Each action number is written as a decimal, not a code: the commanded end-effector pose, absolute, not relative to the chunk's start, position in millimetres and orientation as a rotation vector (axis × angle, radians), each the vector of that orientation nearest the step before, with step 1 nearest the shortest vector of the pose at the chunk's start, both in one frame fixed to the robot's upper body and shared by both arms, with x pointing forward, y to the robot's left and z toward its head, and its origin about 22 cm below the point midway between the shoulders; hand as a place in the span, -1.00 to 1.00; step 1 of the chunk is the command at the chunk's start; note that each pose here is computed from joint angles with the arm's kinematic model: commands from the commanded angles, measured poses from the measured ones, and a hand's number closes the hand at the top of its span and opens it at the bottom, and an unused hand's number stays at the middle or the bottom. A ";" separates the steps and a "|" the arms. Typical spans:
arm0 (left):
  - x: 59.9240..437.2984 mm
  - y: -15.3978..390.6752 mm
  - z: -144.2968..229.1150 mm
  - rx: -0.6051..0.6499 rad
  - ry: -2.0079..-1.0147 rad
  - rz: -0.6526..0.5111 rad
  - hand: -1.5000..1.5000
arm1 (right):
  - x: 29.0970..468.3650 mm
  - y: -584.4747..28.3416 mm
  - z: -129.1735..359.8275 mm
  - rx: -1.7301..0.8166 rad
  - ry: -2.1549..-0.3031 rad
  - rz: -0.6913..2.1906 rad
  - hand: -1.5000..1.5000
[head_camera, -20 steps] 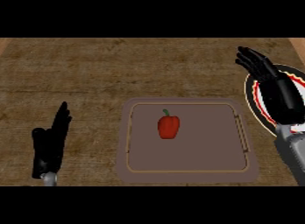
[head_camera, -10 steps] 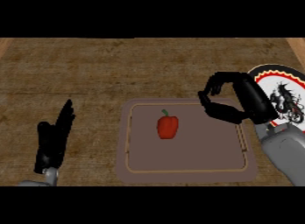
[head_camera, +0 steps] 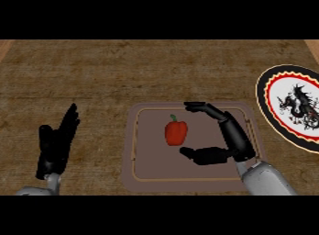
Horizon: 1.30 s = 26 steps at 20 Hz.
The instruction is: Pick the bell pepper from the tray and place it in the plate
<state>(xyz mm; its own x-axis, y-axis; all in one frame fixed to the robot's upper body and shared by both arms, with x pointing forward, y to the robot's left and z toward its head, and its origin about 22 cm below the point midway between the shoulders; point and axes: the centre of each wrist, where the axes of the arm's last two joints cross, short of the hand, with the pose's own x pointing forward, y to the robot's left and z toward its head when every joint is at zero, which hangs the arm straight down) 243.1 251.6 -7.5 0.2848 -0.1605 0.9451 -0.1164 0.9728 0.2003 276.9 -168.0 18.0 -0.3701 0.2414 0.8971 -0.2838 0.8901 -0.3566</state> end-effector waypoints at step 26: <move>258.3 245.2 -15.9 0.258 -1.276 -0.038 0.00 | 333.9 -90.2 86.6 -0.318 -1.170 1.453 -1.00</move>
